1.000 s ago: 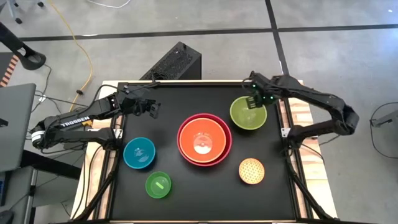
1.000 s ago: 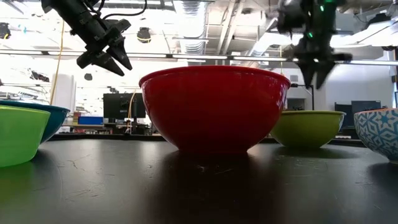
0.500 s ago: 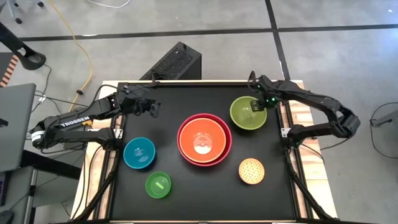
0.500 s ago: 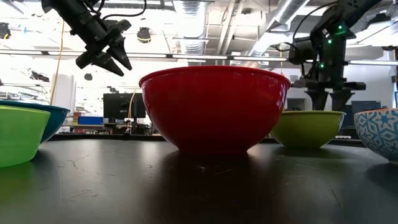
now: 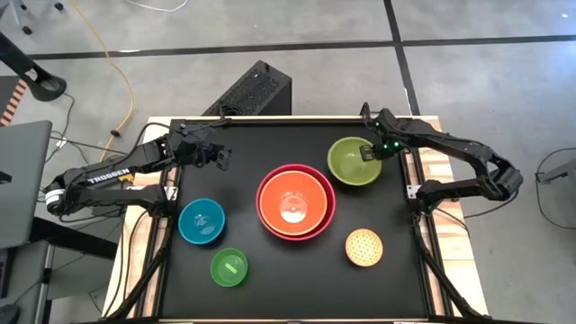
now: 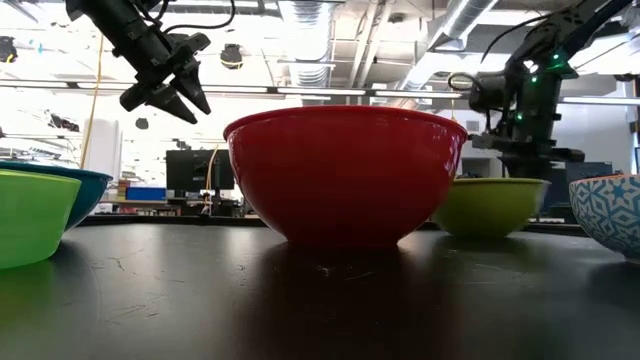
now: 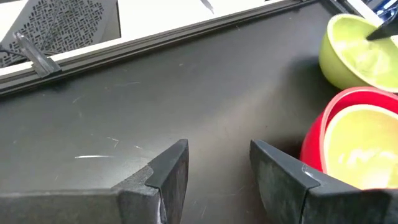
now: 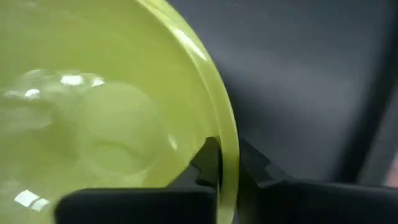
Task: Nest bowls inside each other
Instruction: Stack the light green bowl on top of the orange bowl
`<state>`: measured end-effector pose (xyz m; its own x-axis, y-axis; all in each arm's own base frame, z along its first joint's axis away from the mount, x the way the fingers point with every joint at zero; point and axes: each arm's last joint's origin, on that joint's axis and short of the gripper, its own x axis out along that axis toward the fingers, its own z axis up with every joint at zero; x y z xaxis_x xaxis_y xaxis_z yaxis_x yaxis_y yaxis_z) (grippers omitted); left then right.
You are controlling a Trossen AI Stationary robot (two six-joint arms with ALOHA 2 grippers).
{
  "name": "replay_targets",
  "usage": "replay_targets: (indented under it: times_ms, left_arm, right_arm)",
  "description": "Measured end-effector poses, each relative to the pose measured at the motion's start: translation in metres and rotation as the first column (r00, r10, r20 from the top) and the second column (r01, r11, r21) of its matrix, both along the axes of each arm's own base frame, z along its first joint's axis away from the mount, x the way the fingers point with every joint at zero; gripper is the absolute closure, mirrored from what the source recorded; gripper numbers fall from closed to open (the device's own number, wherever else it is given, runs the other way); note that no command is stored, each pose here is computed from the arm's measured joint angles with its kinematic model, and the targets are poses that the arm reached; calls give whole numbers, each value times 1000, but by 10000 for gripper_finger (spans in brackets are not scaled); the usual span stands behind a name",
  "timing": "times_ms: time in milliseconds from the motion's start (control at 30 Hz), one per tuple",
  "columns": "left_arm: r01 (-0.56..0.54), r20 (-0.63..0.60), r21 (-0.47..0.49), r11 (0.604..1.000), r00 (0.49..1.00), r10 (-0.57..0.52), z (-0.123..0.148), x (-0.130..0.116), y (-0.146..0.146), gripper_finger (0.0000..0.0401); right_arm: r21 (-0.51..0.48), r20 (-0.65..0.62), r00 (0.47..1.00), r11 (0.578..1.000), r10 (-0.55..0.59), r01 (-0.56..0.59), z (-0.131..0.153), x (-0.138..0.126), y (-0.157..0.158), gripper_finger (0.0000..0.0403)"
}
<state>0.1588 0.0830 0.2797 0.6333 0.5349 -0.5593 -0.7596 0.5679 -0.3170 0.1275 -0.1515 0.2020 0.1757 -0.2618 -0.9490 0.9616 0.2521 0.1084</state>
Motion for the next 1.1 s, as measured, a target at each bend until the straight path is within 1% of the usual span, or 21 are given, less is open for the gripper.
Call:
replay_targets:
  times_ms: [100, 167, 300, 400, 567, 667, 767, 833, 967, 1100]
  left_arm:
    - [1, -2, -2, 1000, 1000, -1, 0, 0, 0, 241]
    - [3, -2, -1, 1000, 1000, -3, 0, 0, 0, 241]
    - [13, -12, 10, 1000, 1000, -13, 0, 0, 0, 241]
    - [23, -22, 23, 999, 1000, -22, 0, 0, 0, 241]
    - [34, -51, 57, 998, 998, -31, 0, 0, 0, 241]
    - [51, -68, 76, 996, 997, -46, 0, 0, 0, 241]
    - [65, -90, 101, 993, 994, -56, 0, -1, 1, 241]
    - [71, -105, 117, 991, 993, -58, 0, -1, 1, 241]
    - [89, -121, 144, 986, 990, -72, 1, 0, 1, 241]
    - [114, -139, 170, 979, 986, -91, 1, 0, 1, 241]
  right_arm:
    - [-13, 12, 1000, 1000, -9, 9, 6, 0, -3, 381]
    - [-13, 9, 1000, 1000, -17, 17, 15, 0, -6, 381]
    - [-44, 27, 1000, 999, -2, 3, 50, 6, -10, 389]
    - [-110, 98, 995, 994, 36, -25, 87, 19, -8, 390]
    - [-188, 249, 961, 979, 122, -76, 139, 46, 14, 390]
    - [-207, 322, 932, 973, 168, -103, 158, 62, 37, 390]
    - [-205, 357, 915, 971, 189, -121, 160, 79, 64, 390]
    - [-196, 363, 915, 974, 180, -114, 157, 90, 81, 390]
    - [-145, 343, 924, 982, 168, -124, 139, 121, 114, 390]
    - [-104, 375, 912, 985, 169, -140, 120, 153, 140, 390]
